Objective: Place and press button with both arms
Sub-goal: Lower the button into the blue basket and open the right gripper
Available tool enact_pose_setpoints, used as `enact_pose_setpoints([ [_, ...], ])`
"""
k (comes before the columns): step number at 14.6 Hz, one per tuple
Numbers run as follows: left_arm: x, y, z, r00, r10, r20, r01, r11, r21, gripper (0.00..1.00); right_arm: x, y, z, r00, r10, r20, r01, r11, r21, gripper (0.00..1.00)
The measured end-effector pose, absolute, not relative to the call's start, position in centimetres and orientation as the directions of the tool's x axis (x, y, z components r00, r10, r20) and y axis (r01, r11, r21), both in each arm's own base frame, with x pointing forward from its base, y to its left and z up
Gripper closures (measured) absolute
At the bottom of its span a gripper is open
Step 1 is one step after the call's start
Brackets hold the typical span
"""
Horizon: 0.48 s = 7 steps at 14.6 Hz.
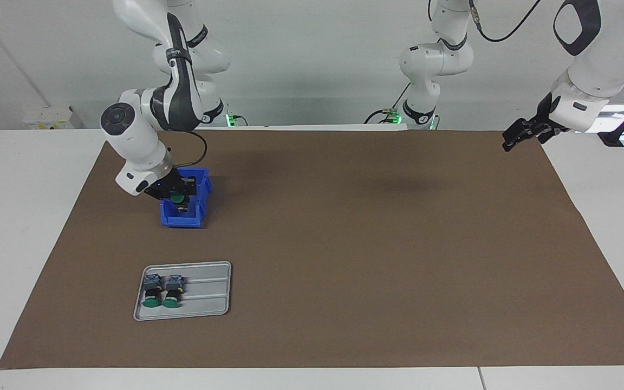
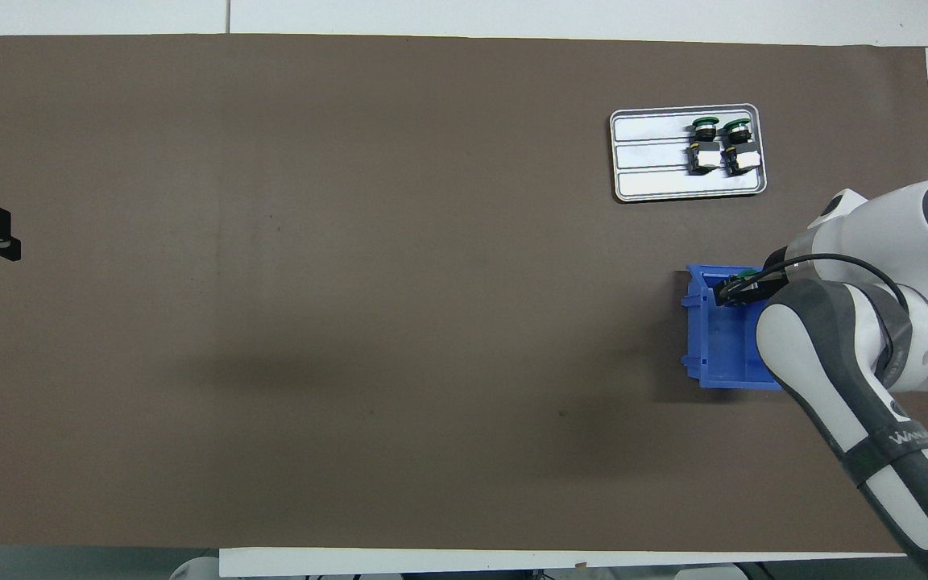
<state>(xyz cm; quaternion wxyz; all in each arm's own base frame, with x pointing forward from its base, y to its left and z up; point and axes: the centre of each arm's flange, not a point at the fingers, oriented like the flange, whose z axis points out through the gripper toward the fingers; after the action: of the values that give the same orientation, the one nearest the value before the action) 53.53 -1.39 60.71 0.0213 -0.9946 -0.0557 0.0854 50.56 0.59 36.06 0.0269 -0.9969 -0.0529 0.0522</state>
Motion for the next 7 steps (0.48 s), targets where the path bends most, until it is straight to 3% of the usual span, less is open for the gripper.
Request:
enact_pose_setpoints([
  [3,53.53,-0.56,60.57,0.977,0.13,-0.171,0.122,-0.991,-0.052,0.0,50.38,0.54,35.82,0.988,0.114,-0.108,0.11,-0.993,-0.051,0.64],
  [4,53.53,-0.53,60.52,0.976,0.13,-0.172,0.123,-0.991,-0.053,0.0,50.37,0.53,35.8,0.987,0.115,-0.108,0.11,-0.993,-0.05,0.59],
  [7,53.53,-0.57,60.47,0.976,0.129,-0.173,0.122,-0.991,-0.053,0.0,50.37,0.53,35.91,0.987,0.119,-0.107,0.115,-0.992,-0.045,0.27],
])
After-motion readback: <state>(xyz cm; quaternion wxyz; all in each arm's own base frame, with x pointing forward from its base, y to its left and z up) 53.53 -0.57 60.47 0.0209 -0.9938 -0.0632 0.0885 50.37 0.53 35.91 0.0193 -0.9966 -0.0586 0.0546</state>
